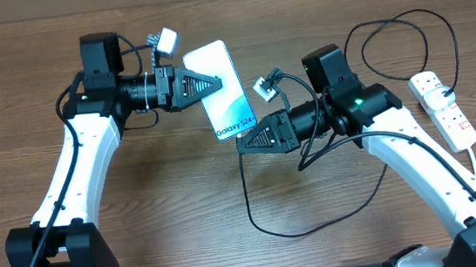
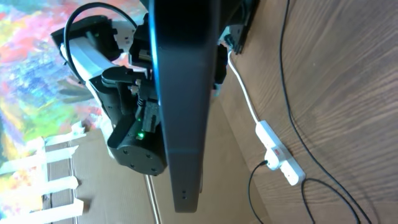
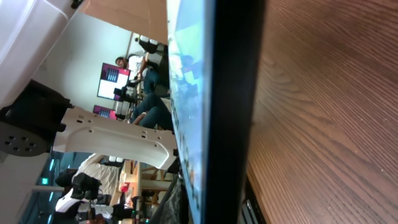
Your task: Plug charger to phone and switch on socket
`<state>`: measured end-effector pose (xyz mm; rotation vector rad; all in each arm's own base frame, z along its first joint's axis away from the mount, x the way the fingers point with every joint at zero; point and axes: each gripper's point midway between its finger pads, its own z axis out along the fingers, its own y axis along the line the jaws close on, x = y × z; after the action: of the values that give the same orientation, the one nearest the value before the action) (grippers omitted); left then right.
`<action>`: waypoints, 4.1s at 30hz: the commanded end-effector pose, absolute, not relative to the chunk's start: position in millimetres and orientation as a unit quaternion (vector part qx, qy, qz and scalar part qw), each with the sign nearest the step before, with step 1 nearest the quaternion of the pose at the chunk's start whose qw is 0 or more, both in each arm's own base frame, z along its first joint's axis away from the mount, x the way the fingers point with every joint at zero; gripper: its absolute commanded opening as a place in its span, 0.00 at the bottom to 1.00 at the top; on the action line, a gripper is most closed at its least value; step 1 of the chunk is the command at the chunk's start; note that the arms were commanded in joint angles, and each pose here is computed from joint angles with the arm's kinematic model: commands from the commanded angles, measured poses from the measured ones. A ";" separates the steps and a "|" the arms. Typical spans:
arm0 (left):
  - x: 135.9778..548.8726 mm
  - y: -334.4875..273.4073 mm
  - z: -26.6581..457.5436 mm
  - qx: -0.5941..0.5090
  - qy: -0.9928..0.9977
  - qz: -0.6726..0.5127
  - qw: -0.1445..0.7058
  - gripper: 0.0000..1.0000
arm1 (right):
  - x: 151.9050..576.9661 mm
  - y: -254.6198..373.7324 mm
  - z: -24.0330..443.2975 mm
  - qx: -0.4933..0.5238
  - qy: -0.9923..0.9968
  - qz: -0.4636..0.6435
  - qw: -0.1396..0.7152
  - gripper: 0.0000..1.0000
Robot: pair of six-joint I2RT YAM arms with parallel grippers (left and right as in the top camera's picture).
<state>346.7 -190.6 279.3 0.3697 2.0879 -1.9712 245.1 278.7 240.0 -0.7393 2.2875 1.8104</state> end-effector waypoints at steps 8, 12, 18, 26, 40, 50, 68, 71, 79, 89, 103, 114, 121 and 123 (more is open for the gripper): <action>329.3 -198.3 297.7 0.195 0.677 -0.697 0.136 0.04 | 268.2 259.7 229.0 -0.206 0.793 0.567 0.083 0.04; 328.5 -199.1 297.4 0.195 0.677 -0.697 0.135 0.04 | 274.9 251.1 226.4 -0.209 0.796 0.559 0.101 0.04; 325.1 -204.5 297.2 0.199 0.675 -0.698 0.128 0.04 | 276.0 251.6 226.0 -0.219 0.795 0.556 0.110 0.04; 319.6 -212.8 297.2 0.208 0.673 -0.700 0.118 0.04 | 276.8 251.8 226.5 -0.221 0.794 0.556 0.113 0.04; 317.4 -213.5 295.4 0.201 0.675 -0.702 0.109 0.04 | 280.4 249.0 219.0 -0.218 0.807 0.536 0.119 0.04; 323.7 -213.9 286.3 0.191 0.694 -0.683 0.124 0.04 | 284.0 237.0 196.2 -0.214 0.844 0.476 0.123 0.04; 388.9 -153.0 202.6 0.021 0.862 -0.467 0.196 0.04 | 336.7 133.9 106.8 -0.051 0.981 0.118 0.149 0.04; 393.3 -130.7 200.2 -0.009 0.865 -0.461 0.199 0.04 | 347.8 137.3 84.7 -0.040 0.983 0.114 0.139 0.04; 386.1 -80.0 188.8 -0.071 0.872 -0.447 0.184 0.04 | 358.0 133.5 34.8 -0.036 0.991 0.073 0.108 0.06; 381.0 -75.0 185.3 -0.078 0.875 -0.444 0.174 0.04 | 369.3 137.9 32.0 0.024 0.988 0.088 0.121 0.39; 378.0 -75.5 184.1 -0.082 0.876 -0.445 0.166 0.04 | 338.9 162.5 3.1 0.083 0.989 0.112 0.040 0.42; 377.1 -75.9 184.1 -0.083 0.876 -0.446 0.164 0.04 | 330.3 145.3 -27.4 0.137 0.990 0.035 0.023 0.34; 377.1 -75.9 184.0 -0.083 0.876 -0.446 0.164 0.04 | 325.9 152.5 -29.7 0.108 0.993 0.050 0.011 0.04; 376.7 -76.9 185.1 -0.082 0.874 -0.450 0.163 0.04 | 325.4 163.8 -26.6 0.069 0.994 0.080 0.004 0.04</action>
<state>376.0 -72.2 170.0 -0.3096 2.5407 -1.2507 342.6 160.1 -1.8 0.3319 3.0163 0.2315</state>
